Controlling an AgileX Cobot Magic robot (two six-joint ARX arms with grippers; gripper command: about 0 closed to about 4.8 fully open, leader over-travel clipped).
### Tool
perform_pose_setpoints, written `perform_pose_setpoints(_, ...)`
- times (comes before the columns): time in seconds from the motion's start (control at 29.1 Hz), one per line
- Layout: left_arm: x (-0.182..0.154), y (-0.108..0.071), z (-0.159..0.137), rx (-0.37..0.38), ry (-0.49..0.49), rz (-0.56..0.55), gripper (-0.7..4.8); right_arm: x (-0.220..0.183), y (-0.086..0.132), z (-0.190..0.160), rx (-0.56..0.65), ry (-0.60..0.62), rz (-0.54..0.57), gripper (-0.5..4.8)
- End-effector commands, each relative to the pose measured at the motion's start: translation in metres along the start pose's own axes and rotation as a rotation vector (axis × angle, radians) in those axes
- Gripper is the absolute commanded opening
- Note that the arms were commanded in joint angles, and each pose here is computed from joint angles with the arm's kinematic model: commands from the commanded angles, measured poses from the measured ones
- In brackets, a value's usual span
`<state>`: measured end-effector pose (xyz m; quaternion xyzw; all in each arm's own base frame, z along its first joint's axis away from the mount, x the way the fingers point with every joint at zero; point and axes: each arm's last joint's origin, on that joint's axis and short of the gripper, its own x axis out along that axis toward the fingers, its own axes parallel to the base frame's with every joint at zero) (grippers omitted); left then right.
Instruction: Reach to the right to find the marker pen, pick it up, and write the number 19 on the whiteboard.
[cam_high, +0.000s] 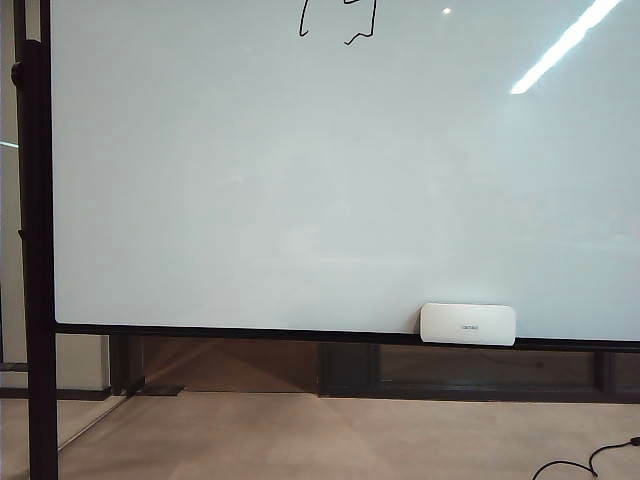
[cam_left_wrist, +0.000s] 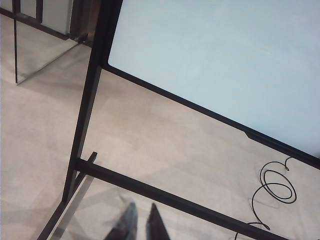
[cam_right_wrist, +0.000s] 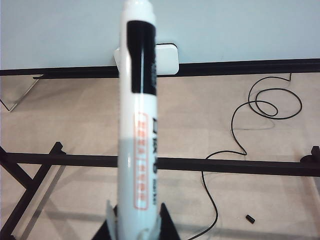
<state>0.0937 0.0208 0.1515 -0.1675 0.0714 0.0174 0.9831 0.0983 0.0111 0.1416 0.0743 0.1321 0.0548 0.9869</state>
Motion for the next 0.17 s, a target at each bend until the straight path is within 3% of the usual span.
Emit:
perform_pose_setpoints(0.03, -0.0001, 0.0001, -0.0003, -0.004, 0.005, 0.001, 0.35, -0.0005, 0.0003, 0.002, -0.001, -0.011, 0.0, -0.01)
perform_pose_setpoints(0.17, -0.0001, 0.0001, -0.0003, -0.004, 0.005, 0.001, 0.35, -0.0005, 0.0003, 0.002, -0.001, -0.011, 0.0, -0.01)
